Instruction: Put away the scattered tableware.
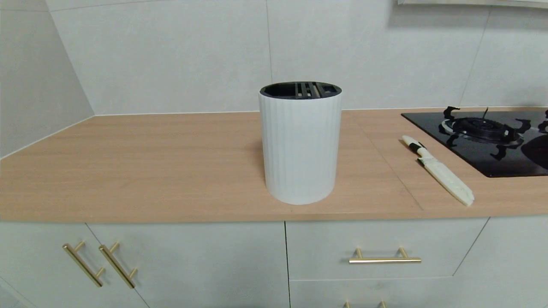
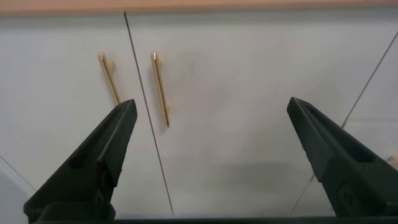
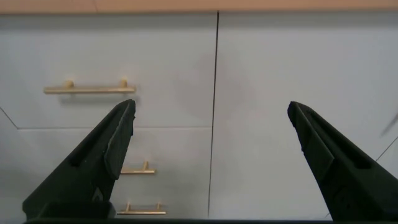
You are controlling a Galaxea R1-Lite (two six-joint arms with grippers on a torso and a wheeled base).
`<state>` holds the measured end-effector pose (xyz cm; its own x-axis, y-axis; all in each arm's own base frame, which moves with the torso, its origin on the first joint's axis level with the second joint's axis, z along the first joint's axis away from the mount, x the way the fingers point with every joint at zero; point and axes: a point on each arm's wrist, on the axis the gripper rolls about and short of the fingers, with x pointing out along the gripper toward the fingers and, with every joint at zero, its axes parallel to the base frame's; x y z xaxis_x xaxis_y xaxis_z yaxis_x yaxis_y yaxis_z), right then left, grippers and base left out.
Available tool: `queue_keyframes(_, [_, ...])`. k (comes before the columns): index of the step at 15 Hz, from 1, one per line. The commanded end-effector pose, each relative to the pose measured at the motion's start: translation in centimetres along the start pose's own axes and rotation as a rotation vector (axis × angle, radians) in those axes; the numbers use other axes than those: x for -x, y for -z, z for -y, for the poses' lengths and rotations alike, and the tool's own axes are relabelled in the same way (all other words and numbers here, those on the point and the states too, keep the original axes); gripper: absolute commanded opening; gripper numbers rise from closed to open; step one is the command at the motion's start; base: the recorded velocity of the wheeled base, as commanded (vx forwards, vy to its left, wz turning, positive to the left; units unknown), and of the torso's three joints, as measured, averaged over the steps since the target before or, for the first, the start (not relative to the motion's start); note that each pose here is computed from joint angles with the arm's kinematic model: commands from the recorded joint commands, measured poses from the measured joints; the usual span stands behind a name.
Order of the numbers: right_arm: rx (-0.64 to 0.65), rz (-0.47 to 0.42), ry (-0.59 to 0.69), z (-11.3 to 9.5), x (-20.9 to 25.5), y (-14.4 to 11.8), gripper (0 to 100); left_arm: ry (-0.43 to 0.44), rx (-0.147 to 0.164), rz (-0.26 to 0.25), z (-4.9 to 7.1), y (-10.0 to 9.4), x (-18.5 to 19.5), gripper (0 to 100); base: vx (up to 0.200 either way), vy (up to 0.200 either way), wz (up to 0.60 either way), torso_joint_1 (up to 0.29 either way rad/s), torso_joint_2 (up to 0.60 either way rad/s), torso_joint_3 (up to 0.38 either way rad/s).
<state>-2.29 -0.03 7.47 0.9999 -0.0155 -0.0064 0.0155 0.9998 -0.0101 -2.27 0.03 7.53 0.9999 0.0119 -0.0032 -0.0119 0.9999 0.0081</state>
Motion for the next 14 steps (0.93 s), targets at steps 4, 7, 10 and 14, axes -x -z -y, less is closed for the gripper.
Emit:
queue_keyframes(4, [0.001, -0.001, 0.000, 0.00, -0.01, 0.00, 100, 0.000, 0.000, 0.000, 0.00, 0.00, 0.00, 100, 0.000, 0.000, 0.00, 0.199, -0.47, -0.279])
queue_keyframes(7, [0.001, -0.001, 0.000, 0.00, -0.01, 0.00, 100, 0.000, 0.000, 0.000, 0.00, 0.00, 0.00, 100, 0.000, 0.000, 0.00, 0.217, -0.49, -0.279])
queue_keyframes(10, [0.002, -0.001, 0.000, 0.00, -0.01, 0.00, 100, 0.000, 0.000, 0.002, 0.00, -0.05, 0.01, 100, 0.000, 0.000, 0.00, 0.227, -0.51, -0.276])
queue_keyframes(14, [0.001, -0.001, 0.000, 0.00, -0.01, 0.00, 100, 0.000, 0.000, 0.000, 0.00, 0.00, 0.00, 100, 0.000, 0.000, 0.00, 0.244, -0.52, -0.288])
